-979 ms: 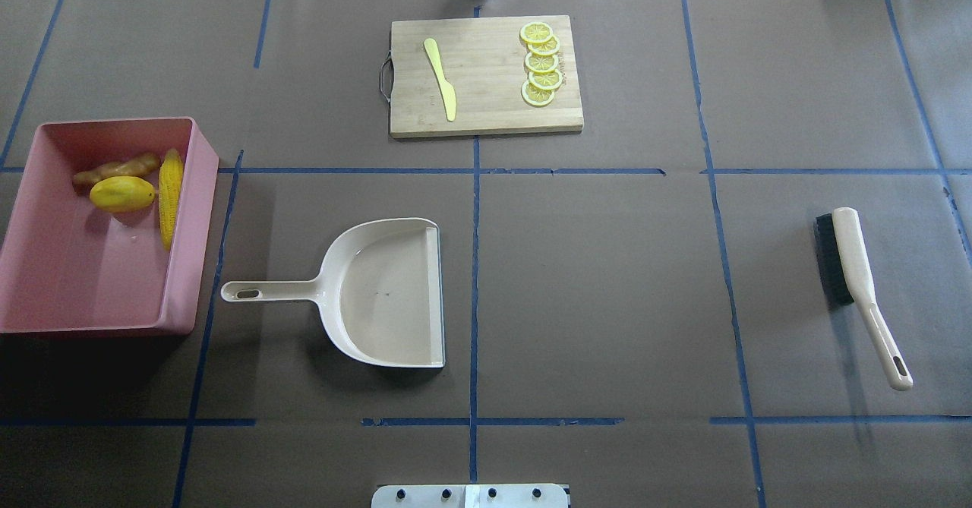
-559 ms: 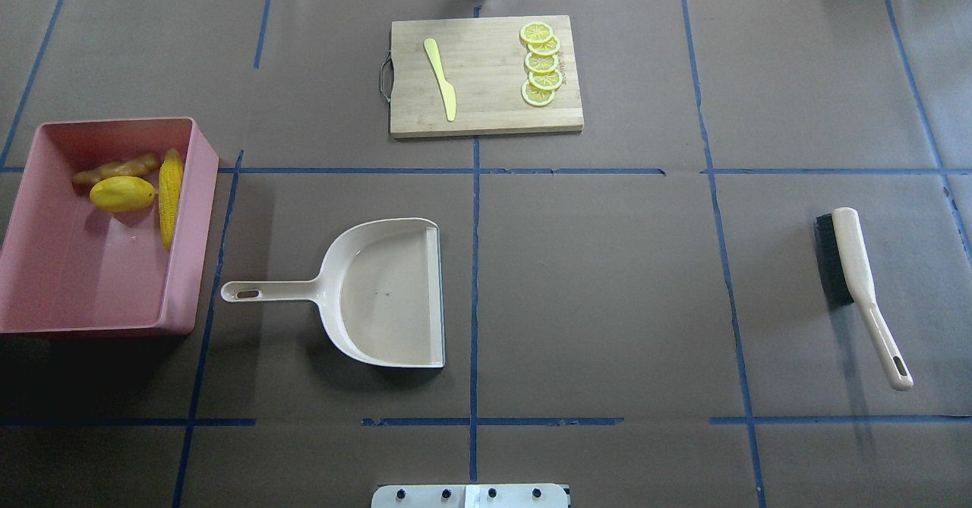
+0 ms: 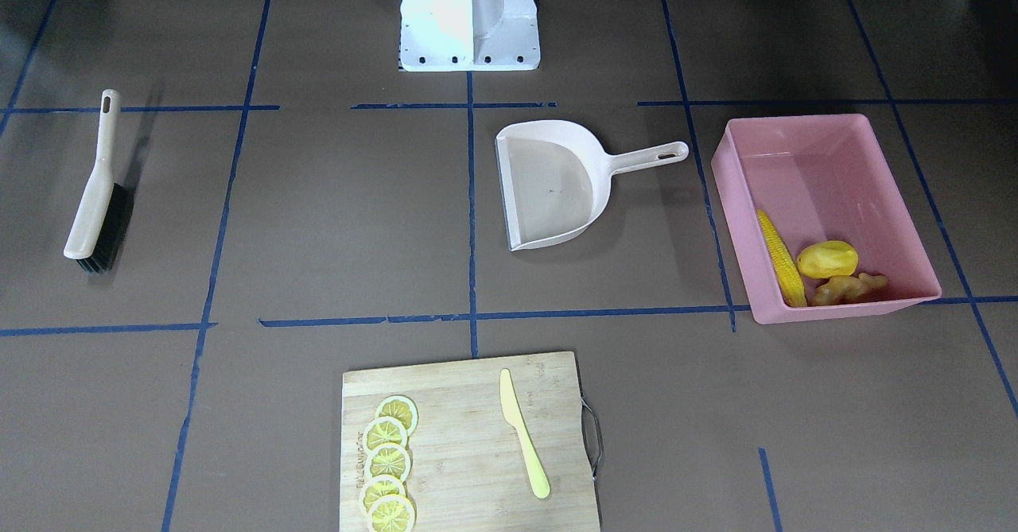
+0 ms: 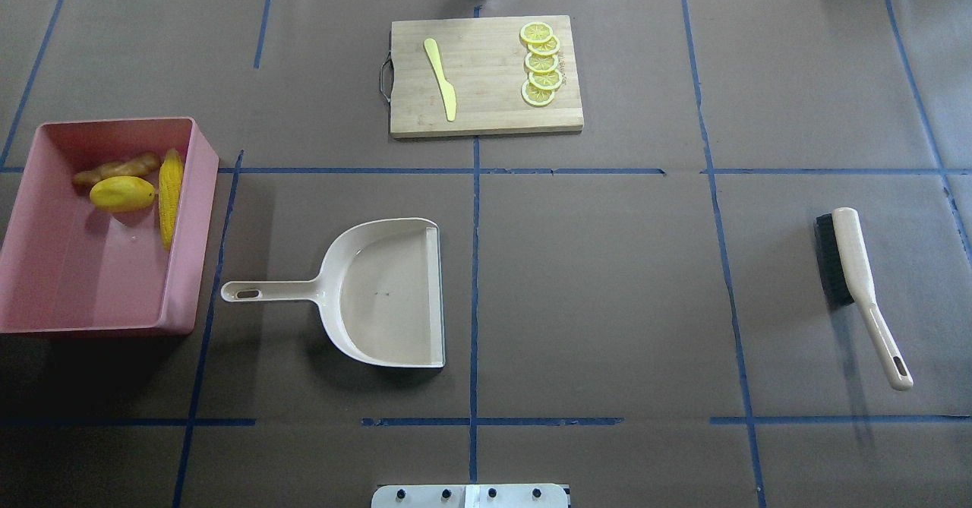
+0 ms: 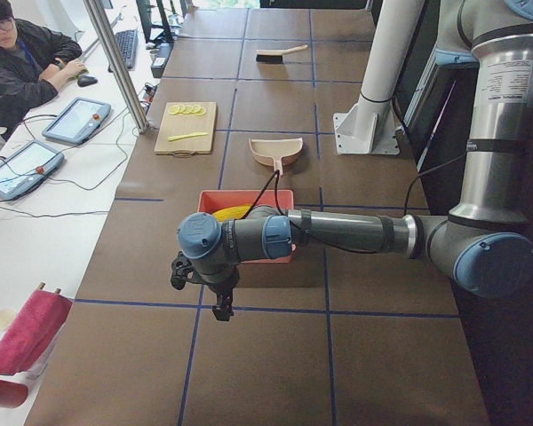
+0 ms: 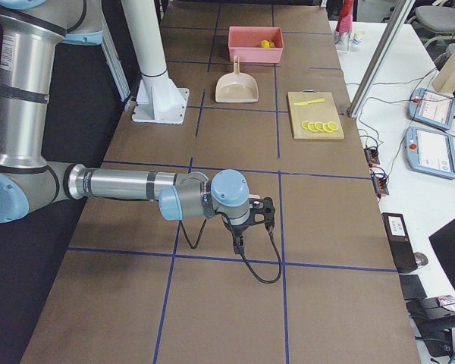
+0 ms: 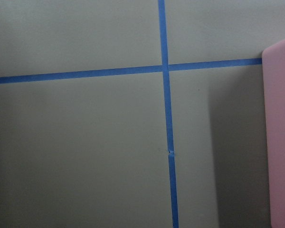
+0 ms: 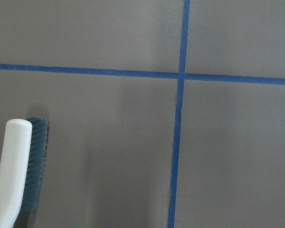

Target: Sweep and dump trash into bin

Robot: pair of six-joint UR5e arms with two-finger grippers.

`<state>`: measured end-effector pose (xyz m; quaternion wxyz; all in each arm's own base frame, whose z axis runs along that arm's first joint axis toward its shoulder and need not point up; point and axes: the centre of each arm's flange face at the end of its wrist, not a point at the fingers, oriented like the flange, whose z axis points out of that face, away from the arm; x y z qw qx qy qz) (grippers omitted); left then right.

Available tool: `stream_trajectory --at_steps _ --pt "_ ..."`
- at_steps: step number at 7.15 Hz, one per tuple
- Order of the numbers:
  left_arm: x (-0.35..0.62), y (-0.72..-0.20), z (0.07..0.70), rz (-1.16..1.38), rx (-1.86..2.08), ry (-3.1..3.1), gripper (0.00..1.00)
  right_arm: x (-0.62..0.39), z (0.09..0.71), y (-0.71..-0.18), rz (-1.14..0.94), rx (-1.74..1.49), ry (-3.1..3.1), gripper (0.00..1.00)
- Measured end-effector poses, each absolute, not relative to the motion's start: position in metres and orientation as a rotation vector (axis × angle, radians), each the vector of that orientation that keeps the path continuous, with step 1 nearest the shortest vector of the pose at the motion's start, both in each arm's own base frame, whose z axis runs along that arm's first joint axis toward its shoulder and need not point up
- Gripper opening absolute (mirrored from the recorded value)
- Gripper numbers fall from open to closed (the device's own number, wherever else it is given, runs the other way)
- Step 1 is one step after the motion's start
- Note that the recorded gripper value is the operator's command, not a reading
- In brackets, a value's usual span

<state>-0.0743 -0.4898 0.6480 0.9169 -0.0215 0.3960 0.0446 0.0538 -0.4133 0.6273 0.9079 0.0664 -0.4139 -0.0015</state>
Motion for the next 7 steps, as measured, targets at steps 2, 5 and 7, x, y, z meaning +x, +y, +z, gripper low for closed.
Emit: stream_trajectory --at_steps 2,5,7 --pt "-0.075 -0.487 0.65 0.088 -0.047 0.815 1.0 0.054 0.628 -0.414 0.012 0.13 -0.851 1.0" --pt "-0.077 -0.477 0.661 0.084 -0.063 0.782 1.0 0.054 0.629 -0.414 0.016 0.128 -0.846 1.0" --pt "-0.078 -0.476 0.663 0.086 -0.064 0.771 1.0 0.055 0.63 -0.414 0.017 0.127 -0.844 1.0"
